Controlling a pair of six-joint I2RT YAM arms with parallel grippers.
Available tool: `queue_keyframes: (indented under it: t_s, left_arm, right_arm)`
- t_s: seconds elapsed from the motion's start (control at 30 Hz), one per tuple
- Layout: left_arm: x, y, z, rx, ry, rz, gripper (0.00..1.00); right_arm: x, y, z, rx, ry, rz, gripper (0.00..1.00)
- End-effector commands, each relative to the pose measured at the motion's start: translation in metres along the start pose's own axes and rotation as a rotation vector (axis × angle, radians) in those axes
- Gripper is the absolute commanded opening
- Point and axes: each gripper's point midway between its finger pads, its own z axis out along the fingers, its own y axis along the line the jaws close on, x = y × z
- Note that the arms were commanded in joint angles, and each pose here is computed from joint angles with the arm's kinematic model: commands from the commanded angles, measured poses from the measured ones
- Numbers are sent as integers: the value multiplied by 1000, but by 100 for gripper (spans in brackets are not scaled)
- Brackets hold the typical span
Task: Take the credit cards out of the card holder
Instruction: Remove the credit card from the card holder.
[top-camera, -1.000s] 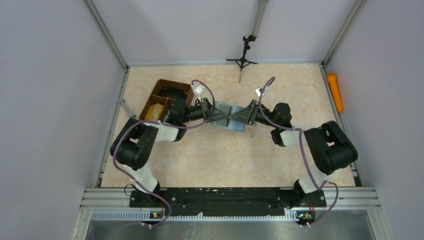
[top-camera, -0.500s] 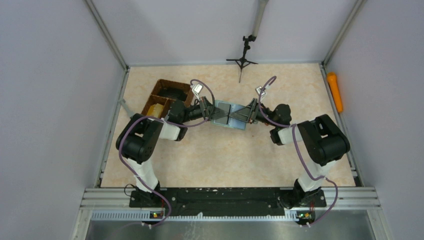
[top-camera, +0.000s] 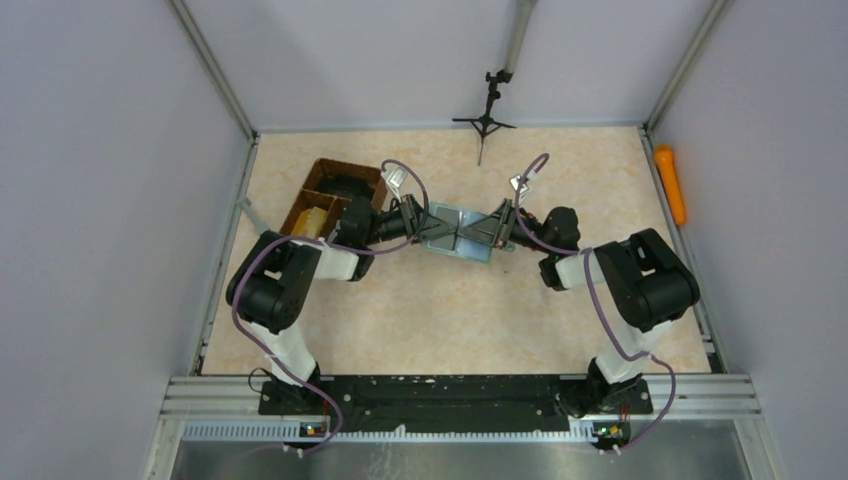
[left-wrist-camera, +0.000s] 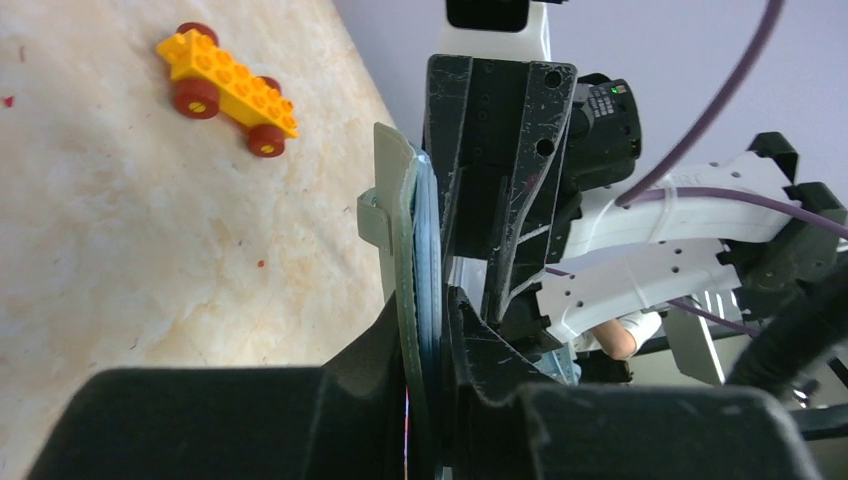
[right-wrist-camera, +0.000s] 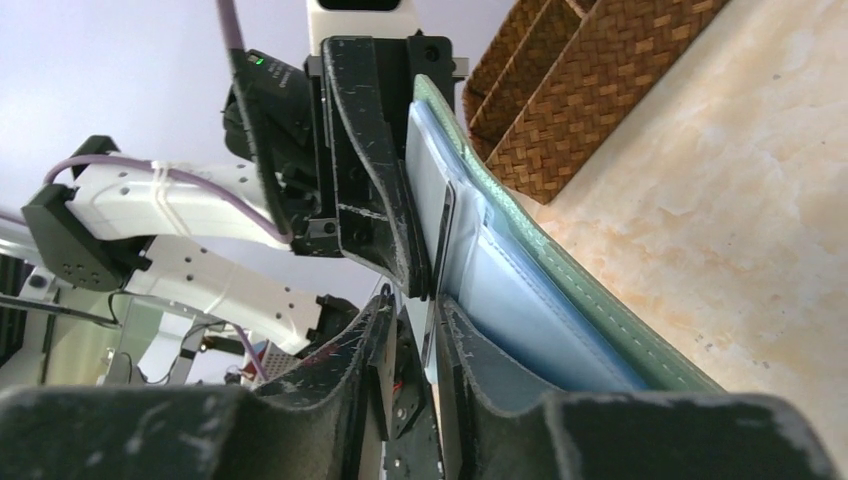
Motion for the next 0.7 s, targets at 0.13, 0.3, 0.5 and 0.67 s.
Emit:
queue_keyframes:
  t_s: [0.13,0.3,0.5,0.67]
  left_arm:
    - [-8,-13,10,-3,-14,80,0]
    - [-9,-6,11,-24,-23,58,0]
    - [-11,3,9,-102,-26,87,10]
    - [-8,-3,9,-62,-11,79,25]
  right_arm:
    - [1,33,11,-106,20,-105,17]
    - [1,34,11,-114,23,-97,16]
    - [0,32,11,-99,22,-107,16]
    - [0,27,12,-79,18,-99,16]
